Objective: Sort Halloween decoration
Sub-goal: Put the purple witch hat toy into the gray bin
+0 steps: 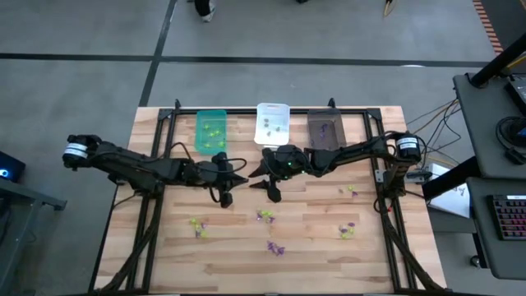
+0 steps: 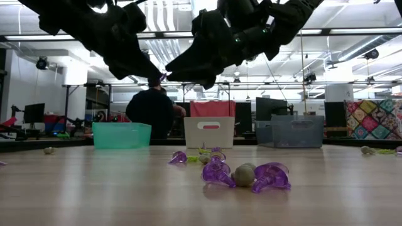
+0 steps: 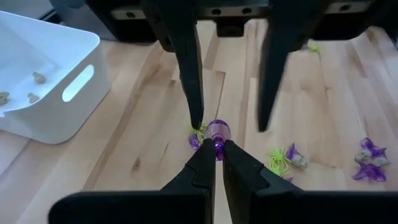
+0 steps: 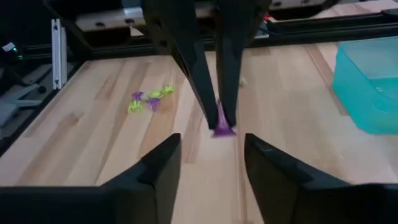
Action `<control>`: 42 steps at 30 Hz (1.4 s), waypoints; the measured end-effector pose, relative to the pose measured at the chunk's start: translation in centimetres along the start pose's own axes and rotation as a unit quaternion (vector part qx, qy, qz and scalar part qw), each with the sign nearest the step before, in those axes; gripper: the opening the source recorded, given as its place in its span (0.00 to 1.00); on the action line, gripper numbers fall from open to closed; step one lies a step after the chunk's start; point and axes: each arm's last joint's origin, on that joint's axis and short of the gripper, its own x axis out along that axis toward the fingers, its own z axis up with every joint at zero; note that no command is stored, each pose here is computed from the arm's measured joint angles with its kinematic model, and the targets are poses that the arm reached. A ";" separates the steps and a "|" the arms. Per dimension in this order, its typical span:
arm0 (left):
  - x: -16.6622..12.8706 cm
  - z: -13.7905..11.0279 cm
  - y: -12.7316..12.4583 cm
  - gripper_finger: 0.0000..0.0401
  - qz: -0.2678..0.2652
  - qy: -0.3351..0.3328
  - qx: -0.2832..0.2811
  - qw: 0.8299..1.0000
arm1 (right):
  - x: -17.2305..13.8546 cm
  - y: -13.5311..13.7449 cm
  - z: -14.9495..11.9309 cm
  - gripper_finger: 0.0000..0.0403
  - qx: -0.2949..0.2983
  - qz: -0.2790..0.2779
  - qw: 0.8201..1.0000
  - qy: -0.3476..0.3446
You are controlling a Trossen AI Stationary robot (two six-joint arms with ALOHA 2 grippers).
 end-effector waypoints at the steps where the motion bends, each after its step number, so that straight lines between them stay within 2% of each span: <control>1: 0.1 -0.1 0.0 0.00 0.000 0.001 0.001 1.000 | 0.0 0.1 0.1 0.44 -0.001 0.001 1.000 -0.001; 6: 0.4 0.1 -0.1 0.00 -0.002 -0.009 -0.001 1.000 | 0.0 0.1 0.1 0.49 0.009 0.001 1.000 -0.001; 12: 0.4 0.4 -0.2 0.00 -0.010 -0.026 -0.005 1.000 | 0.0 0.1 0.1 0.47 0.006 0.000 1.000 -0.003; 22: 0.4 0.4 -0.2 0.00 -0.010 -0.023 -0.004 1.000 | 0.0 0.1 0.2 0.33 0.005 0.001 1.000 -0.004; 36: 0.5 0.1 -0.2 0.00 -0.008 -0.013 -0.002 1.000 | 0.0 0.1 0.2 0.05 0.007 0.002 1.000 -0.004; 42: 0.5 0.1 -0.2 0.00 -0.009 -0.015 -0.002 1.000 | 0.0 0.1 0.2 0.03 0.011 0.002 1.000 -0.005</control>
